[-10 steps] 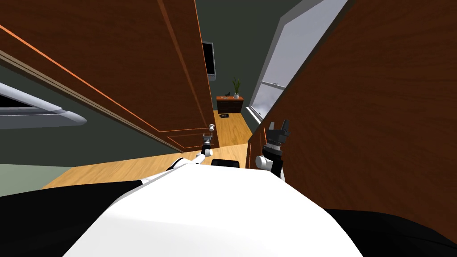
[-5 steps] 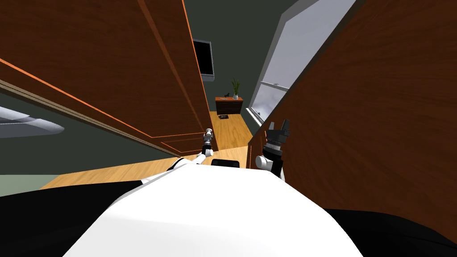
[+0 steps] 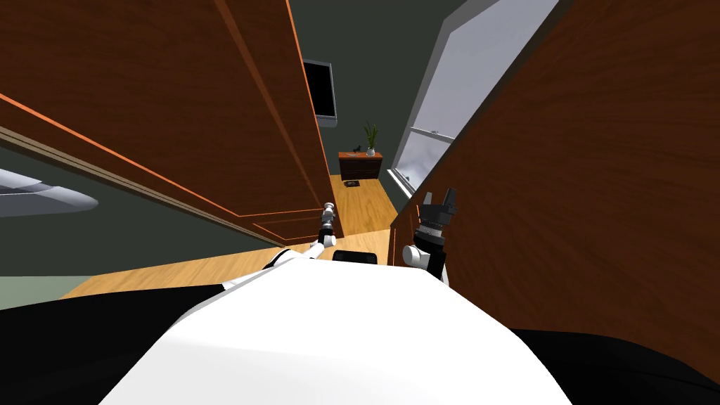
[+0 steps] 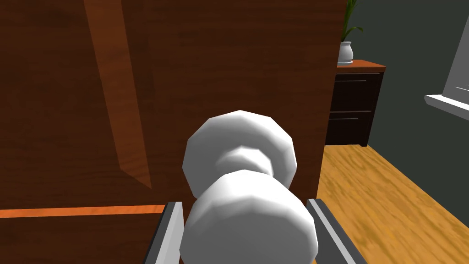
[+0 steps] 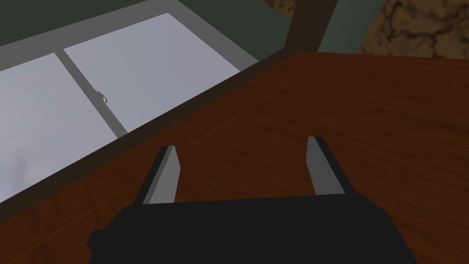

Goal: Pull the door open

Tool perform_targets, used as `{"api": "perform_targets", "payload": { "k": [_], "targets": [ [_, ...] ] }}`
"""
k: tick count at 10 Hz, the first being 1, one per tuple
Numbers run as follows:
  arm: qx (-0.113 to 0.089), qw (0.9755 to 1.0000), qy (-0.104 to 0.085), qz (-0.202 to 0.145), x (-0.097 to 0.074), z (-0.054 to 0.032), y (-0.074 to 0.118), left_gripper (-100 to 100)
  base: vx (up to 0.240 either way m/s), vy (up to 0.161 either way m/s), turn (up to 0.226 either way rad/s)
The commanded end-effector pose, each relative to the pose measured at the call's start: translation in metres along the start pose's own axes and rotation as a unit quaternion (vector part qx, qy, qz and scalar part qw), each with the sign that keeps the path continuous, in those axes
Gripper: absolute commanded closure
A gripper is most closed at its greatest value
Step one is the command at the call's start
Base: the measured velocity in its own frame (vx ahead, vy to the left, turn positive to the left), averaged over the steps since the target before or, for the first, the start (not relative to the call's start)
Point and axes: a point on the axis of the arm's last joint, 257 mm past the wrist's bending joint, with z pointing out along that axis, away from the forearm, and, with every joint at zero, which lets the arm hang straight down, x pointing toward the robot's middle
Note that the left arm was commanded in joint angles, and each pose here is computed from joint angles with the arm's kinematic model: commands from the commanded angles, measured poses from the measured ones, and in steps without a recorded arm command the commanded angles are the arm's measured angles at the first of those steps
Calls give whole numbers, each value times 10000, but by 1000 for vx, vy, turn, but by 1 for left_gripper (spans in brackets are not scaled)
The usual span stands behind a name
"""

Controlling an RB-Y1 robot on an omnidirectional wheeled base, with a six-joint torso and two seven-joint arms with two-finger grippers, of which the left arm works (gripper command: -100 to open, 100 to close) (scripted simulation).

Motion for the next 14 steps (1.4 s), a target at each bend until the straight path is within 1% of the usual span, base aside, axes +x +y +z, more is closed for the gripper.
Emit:
{"api": "perform_targets", "payload": {
  "k": [1, 2, 6, 9, 14],
  "targets": [
    [23, 10000, 23, -3, 14, 8, -24, 100, 0, 0, 0],
    [-5, 10000, -2, 5, -3, 1, -12, 100, -86, 16, 8],
    [-19, 10000, 5, 12, 0, 7, -35, 100, -166, 0, 13],
    [-33, 10000, 12, 14, 2, 13, -54, 100, -184, -18, 36],
    [-103, 9999, 40, 10, 16, 38, -142, 100, -208, 2, 19]
  ]
}}
